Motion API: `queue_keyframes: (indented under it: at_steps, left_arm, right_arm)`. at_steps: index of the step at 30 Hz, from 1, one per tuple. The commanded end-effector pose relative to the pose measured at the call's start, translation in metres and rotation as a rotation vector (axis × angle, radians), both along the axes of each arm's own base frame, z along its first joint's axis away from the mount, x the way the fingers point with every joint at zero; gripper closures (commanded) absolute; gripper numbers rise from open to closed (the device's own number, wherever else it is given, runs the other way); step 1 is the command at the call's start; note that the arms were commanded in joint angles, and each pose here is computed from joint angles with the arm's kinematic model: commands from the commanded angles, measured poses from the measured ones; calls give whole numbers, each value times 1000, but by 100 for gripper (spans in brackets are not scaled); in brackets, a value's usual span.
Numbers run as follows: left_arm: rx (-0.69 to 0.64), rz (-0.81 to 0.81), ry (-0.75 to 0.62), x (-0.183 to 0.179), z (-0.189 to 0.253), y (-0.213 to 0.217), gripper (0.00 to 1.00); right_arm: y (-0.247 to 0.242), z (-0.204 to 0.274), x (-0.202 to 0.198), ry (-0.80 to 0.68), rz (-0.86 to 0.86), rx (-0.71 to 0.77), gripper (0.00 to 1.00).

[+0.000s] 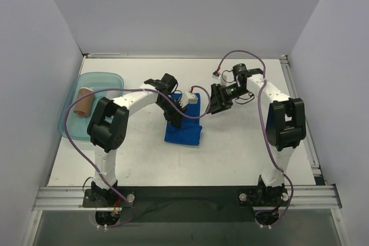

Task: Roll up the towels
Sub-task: Roll the towel

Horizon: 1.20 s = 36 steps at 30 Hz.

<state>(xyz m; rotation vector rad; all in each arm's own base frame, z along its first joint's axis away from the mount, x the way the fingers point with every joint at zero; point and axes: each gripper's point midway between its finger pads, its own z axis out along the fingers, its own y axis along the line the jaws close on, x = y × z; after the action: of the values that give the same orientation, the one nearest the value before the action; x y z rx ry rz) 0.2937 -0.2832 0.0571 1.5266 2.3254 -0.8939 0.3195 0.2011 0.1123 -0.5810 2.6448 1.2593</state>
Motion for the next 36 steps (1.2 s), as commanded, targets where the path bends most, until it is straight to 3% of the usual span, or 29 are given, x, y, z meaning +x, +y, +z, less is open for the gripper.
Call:
queue_keyframes:
  at_steps: [1,10,19,32,36]
  left_arm:
    - [-70,38,-29,7,21,-2,93]
    - [-47,140,6,22,-2,11,93]
    - [-46,201,59,28,-20,16,90]
    - [-57,243,56,11,0,28,90]
    - [-68,248,65,7,3,29,85]
  right_arm:
    - [18,10,8,7,20,54,54]
    - [34,6,2,16,54,51,60]
    - [43,1,-31,92,85,86,69]
    - [41,4,-29,84,69,86,69]
    - [40,7,-31,79,71,90,69]
